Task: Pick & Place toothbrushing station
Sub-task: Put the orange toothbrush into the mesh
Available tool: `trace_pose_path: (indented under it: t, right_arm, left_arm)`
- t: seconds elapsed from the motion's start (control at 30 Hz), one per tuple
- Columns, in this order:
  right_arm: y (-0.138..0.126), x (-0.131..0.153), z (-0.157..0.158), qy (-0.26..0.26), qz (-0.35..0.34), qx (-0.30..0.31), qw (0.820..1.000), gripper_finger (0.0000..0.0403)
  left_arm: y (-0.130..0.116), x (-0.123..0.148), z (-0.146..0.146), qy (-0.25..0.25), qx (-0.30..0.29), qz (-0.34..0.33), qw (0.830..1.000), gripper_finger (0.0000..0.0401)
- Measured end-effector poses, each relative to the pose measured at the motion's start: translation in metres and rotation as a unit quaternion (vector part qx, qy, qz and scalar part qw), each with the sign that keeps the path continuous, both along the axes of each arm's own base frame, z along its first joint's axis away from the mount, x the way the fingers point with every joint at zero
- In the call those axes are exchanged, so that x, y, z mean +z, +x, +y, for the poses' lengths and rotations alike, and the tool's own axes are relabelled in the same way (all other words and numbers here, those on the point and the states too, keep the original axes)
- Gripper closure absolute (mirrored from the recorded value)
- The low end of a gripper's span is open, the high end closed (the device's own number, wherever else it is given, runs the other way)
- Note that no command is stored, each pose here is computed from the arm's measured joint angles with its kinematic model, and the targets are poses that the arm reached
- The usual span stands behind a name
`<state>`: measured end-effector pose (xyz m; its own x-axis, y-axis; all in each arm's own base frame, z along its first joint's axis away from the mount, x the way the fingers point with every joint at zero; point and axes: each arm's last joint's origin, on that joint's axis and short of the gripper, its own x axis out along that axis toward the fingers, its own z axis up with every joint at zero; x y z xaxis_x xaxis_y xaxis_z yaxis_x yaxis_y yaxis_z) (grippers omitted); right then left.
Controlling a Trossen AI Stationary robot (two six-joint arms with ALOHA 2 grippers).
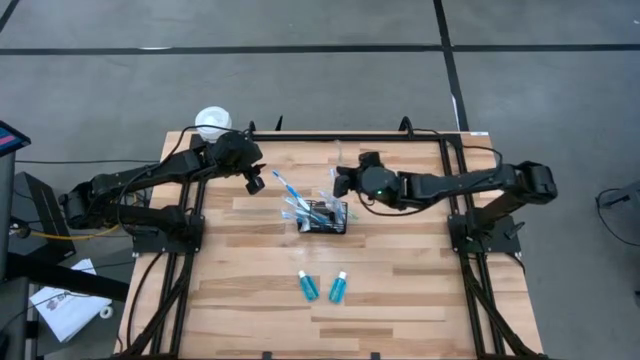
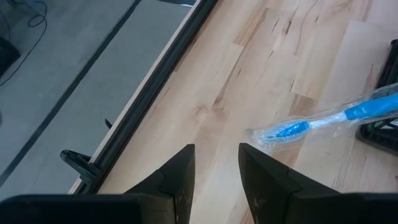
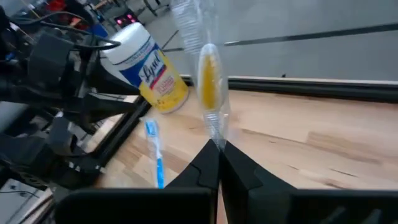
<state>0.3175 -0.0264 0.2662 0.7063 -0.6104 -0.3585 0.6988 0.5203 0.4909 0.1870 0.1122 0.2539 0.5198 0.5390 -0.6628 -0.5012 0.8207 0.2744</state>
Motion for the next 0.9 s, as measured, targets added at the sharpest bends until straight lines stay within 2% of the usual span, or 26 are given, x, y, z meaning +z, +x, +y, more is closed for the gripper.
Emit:
trace_pose_path:
  t: [0.33, 0.73, 0.9]
  right_arm:
    - [0.005, -0.002, 0.001, 0.0, -0.003, 0.022, 1.0, 0.0403]
    - [0.003, -0.008, 0.023, 0.008, 0.032, 0.066, 0.997, 0.0403]
    - [0.01, -0.022, 0.03, 0.015, 0.044, 0.071, 0.996, 0.0403]
  left_arm:
    - [0.0, 0.0, 0.0, 0.002, -0.002, 0.002, 1.0, 0.0284]
    - [0.0, 0.0, 0.0, 0.003, -0.003, 0.001, 1.0, 0.0284]
    - [0.0, 0.0, 0.0, 0.003, -0.003, 0.0, 1.0, 0.0284]
